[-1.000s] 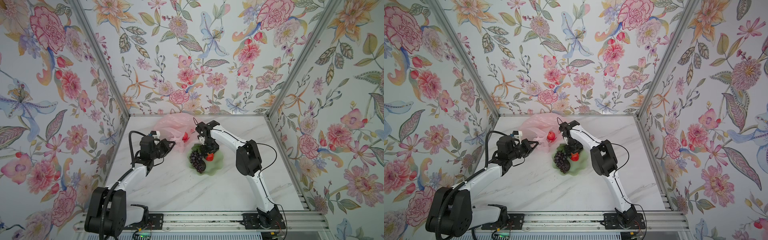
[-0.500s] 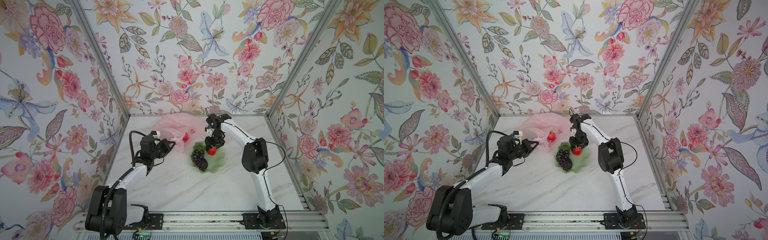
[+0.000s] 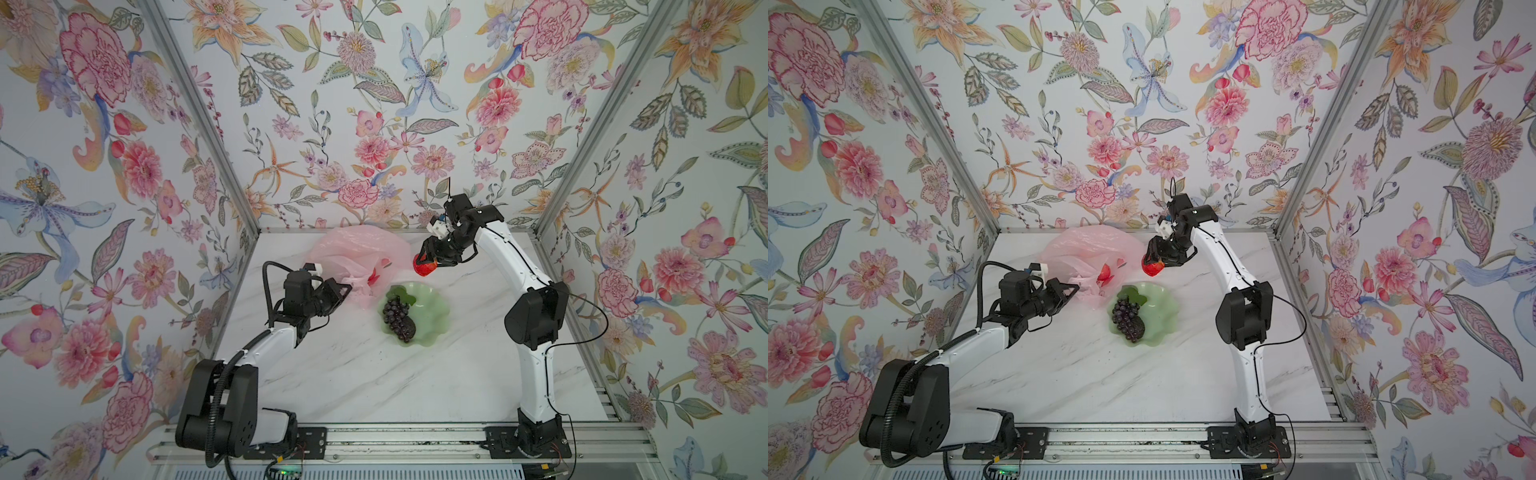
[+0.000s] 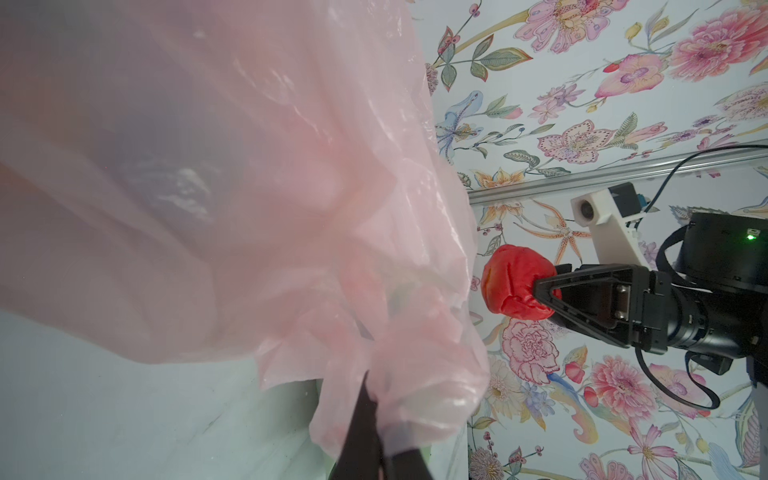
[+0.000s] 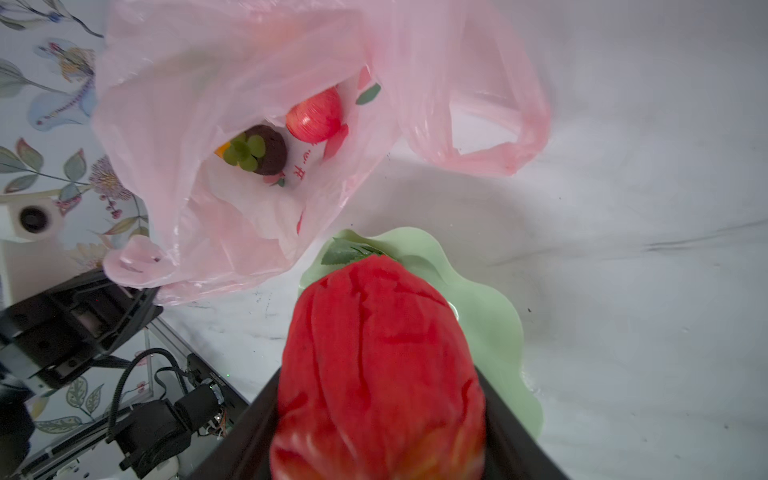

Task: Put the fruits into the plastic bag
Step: 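Lift the red apple with the right gripper and carry it to the bag mouth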

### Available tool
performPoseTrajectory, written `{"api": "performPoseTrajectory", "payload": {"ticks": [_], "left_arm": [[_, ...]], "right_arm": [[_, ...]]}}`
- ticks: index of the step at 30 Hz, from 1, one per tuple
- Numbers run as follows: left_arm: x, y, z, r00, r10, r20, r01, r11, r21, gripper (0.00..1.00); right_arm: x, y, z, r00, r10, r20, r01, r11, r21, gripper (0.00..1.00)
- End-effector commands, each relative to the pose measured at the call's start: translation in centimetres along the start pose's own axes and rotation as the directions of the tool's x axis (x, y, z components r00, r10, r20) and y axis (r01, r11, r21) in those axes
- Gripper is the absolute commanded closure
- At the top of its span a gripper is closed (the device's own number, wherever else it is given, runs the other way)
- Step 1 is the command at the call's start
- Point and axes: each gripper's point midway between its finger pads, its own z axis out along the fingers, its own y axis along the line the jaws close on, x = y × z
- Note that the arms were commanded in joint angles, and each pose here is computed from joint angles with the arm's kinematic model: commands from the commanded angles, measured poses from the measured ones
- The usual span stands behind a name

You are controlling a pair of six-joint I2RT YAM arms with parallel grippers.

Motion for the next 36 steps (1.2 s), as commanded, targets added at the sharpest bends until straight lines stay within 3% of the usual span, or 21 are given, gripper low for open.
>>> {"api": "performPoseTrajectory", "payload": {"ticks": [1,5,8,10,14,16,18,24,36], "left_arm": [[-0.7,-0.9,0.0,1.000,0.023,0.019,-0.023,1.000,0.014,1.00],[-0.6,-0.9,-0.2,0.999,0.025,0.023,-0.025,1.000,0.012,1.00],[-0.6,-0.9,-0.1,0.999,0.025,0.023,-0.025,1.000,0.012,1.00],[-0.6,-1.0,-0.1,0.999,0.026,0.024,-0.026,1.000,0.012,1.00],[-0.6,-1.0,0.1,1.000,0.024,0.021,-0.024,1.000,0.013,1.00],[-0.7,-1.2,0.3,0.999,0.026,0.021,-0.026,1.000,0.016,1.00],[-0.7,-1.4,0.5,0.999,0.028,0.017,-0.028,0.999,0.020,1.00],[-1.3,-2.8,0.8,0.999,0.041,0.022,-0.042,0.998,0.043,1.00],[-2.8,-7.2,-0.1,0.994,0.092,0.067,-0.099,0.989,0.114,1.00]], "right_arm": [[-1.6,2.3,-2.6,0.995,0.024,0.096,-0.013,0.993,-0.114,0.53],[-2.9,3.2,-4.2,0.981,0.074,0.179,-0.033,0.974,-0.224,0.53],[-3.7,3.9,-4.8,0.958,0.175,0.227,-0.079,0.922,-0.378,0.53],[-4.2,4.2,-5.0,0.929,0.281,0.240,-0.121,0.844,-0.522,0.53],[-4.3,3.0,-3.8,0.848,0.505,0.158,-0.232,0.623,-0.747,0.55],[-3.7,3.1,-2.5,0.844,0.525,0.106,-0.263,0.578,-0.772,0.56],[-2.8,3.9,-0.9,0.861,0.504,0.074,-0.278,0.587,-0.760,0.56],[-0.2,5.8,4.4,0.914,0.405,-0.010,-0.313,0.691,-0.652,0.55],[-0.8,9.4,8.6,0.938,0.337,-0.078,-0.305,0.699,-0.647,0.55]]}}
